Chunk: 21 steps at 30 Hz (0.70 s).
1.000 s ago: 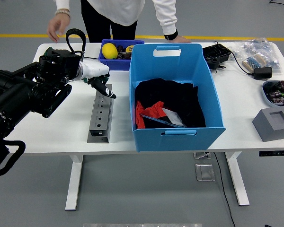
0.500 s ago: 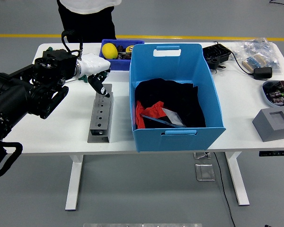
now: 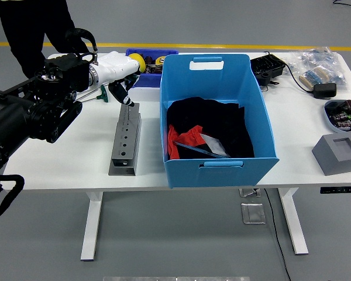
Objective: Lift tool from toolbox,place it in box,lift tool from toolbox,place it in box
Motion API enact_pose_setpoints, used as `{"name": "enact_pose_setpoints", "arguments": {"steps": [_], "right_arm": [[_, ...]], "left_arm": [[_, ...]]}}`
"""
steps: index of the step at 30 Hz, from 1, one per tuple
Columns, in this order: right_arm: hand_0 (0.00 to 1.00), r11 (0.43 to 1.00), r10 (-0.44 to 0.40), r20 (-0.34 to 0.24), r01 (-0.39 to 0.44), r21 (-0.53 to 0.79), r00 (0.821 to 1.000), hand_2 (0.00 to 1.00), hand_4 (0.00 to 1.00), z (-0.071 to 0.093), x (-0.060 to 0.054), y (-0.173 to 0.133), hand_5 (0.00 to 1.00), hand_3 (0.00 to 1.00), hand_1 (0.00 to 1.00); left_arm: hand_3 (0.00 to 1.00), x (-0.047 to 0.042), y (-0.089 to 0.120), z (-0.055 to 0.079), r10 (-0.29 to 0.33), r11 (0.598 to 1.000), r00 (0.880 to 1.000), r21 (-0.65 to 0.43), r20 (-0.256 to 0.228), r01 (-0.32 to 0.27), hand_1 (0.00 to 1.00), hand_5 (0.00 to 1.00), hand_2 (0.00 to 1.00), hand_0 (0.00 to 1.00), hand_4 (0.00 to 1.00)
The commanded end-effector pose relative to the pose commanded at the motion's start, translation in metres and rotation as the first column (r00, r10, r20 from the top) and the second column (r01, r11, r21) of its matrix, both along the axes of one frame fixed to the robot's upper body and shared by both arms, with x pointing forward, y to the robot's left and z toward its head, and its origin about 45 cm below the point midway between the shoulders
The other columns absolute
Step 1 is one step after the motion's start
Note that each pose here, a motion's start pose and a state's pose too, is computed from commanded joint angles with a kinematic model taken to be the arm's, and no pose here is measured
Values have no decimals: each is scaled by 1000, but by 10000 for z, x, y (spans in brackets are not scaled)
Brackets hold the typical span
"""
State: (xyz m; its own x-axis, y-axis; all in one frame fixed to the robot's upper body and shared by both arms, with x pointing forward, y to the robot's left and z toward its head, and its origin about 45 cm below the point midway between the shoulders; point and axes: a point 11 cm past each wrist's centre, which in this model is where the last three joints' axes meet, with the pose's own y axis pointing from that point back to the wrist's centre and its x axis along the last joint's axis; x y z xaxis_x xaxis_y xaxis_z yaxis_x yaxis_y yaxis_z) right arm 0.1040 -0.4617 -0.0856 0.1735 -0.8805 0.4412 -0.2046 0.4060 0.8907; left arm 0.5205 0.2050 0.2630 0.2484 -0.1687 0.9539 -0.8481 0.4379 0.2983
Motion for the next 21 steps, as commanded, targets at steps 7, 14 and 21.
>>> {"name": "enact_pose_setpoints", "arguments": {"steps": [7,14,21], "right_arm": [[662,1000,-5,-13,5,1,1000,707,855,-18,-66,6,674,575,652],[661,1000,-15,-25,15,3,1000,707,855,-36,-134,15,674,575,651],[661,1000,-21,-34,21,3,999,707,855,-50,-182,25,674,574,652]], "left_arm": [[46,-10,-97,180,-31,999,999,-36,23,31,2,191,2,107,860],[46,-42,-188,426,-71,995,996,-70,57,74,2,215,2,107,844],[45,-117,-428,745,-131,978,985,-146,116,147,2,223,2,108,841]]}}
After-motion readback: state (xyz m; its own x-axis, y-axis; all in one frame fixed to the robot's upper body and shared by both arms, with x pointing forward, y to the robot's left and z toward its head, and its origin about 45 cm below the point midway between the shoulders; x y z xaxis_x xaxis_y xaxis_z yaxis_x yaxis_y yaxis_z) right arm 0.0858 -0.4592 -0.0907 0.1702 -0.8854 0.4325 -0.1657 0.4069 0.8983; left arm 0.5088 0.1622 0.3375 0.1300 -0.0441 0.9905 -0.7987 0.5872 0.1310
